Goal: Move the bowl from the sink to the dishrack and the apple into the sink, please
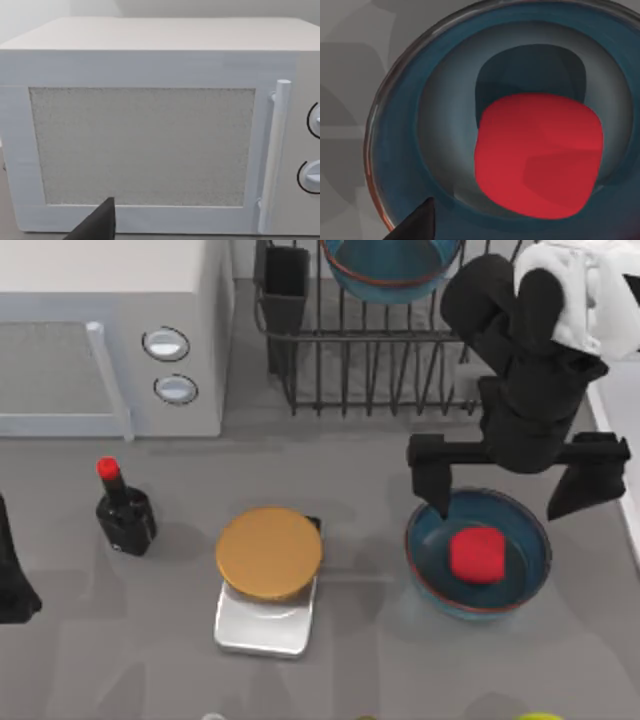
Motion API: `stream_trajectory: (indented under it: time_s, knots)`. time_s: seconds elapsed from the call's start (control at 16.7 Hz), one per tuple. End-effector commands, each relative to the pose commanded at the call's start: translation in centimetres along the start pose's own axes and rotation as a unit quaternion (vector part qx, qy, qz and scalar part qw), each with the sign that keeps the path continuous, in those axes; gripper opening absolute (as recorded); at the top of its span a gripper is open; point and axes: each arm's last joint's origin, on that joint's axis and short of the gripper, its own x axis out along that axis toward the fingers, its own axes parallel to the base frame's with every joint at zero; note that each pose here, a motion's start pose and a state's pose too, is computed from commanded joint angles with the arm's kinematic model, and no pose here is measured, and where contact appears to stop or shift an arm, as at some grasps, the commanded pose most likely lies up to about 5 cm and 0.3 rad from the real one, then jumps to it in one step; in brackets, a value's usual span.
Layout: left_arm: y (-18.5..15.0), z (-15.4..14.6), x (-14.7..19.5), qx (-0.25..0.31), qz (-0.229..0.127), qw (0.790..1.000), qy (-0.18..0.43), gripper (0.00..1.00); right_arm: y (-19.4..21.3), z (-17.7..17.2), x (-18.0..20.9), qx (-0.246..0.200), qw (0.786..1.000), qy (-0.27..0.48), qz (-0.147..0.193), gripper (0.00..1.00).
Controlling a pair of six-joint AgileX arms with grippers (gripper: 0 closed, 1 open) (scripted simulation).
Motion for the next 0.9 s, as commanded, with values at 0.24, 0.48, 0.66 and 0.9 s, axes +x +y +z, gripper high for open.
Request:
stream_trajectory:
  time_s: [0.24,0.48,0.66,0.9]
  knots:
    - [0.0,0.0,0.0,0.000,0.000,1.000,0.000,1.00,-0.2,0.1,0.5,0.003,1.000,0.000,0.000,1.00]
    - [0.0,0.0,0.0,0.000,0.000,1.000,0.000,1.00,0.1,0.4,4.2,0.000,1.000,-0.001,0.001,1.00]
    - [0.0,0.0,0.0,0.000,0.000,1.000,0.000,1.00,0.2,0.4,7.8,0.000,1.000,-0.003,0.002,1.00]
    - [0.0,0.0,0.0,0.000,0.000,1.000,0.000,1.00,0.0,0.0,10.6,0.000,1.000,0.000,0.000,1.00]
